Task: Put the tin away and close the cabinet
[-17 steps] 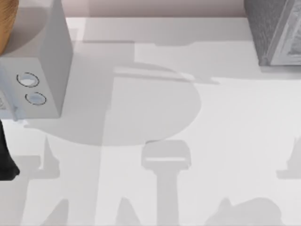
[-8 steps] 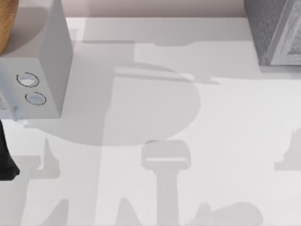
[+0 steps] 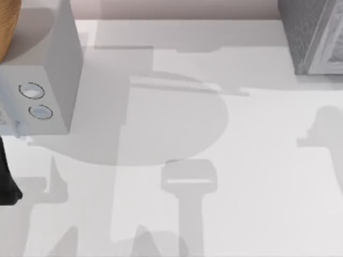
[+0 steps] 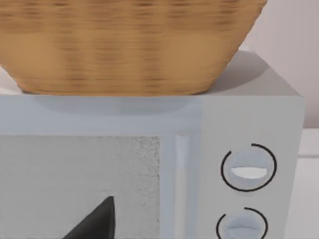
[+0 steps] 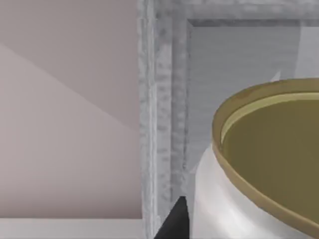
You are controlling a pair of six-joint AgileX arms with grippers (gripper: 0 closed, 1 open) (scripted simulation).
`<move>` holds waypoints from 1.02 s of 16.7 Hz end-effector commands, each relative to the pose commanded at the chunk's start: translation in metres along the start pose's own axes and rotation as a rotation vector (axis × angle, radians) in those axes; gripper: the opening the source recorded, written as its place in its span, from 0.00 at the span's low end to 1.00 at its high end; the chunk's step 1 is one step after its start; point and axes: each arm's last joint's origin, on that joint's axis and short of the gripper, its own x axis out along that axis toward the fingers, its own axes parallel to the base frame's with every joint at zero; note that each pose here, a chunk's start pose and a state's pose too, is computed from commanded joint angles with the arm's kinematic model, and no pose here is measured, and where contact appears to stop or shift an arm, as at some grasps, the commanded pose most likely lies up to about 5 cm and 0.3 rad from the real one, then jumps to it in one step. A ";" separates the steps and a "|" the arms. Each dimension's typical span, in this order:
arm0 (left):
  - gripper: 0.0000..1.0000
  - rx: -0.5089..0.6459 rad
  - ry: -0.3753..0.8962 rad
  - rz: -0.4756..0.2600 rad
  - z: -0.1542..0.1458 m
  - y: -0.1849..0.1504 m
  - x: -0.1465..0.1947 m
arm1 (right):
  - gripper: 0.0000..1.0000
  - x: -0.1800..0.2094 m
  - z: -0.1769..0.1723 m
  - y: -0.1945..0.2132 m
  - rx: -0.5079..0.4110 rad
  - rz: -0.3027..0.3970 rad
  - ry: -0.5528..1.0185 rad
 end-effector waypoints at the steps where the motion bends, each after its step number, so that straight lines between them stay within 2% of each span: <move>1: 1.00 0.000 0.000 0.000 0.000 0.000 0.000 | 0.00 0.008 0.019 0.002 0.000 0.000 0.000; 5: 1.00 0.000 0.000 0.000 0.000 0.000 0.000 | 0.00 0.045 0.088 0.012 0.000 0.000 0.000; 9: 1.00 0.000 0.000 0.000 0.000 0.000 0.000 | 0.00 0.085 0.136 0.025 0.001 0.001 -0.001; 13: 1.00 0.000 0.000 0.000 0.000 0.000 0.000 | 0.00 0.115 0.160 0.036 0.002 0.002 -0.001; 17: 1.00 0.000 0.000 0.000 0.000 0.000 0.000 | 0.00 0.124 0.166 0.039 0.002 0.003 -0.001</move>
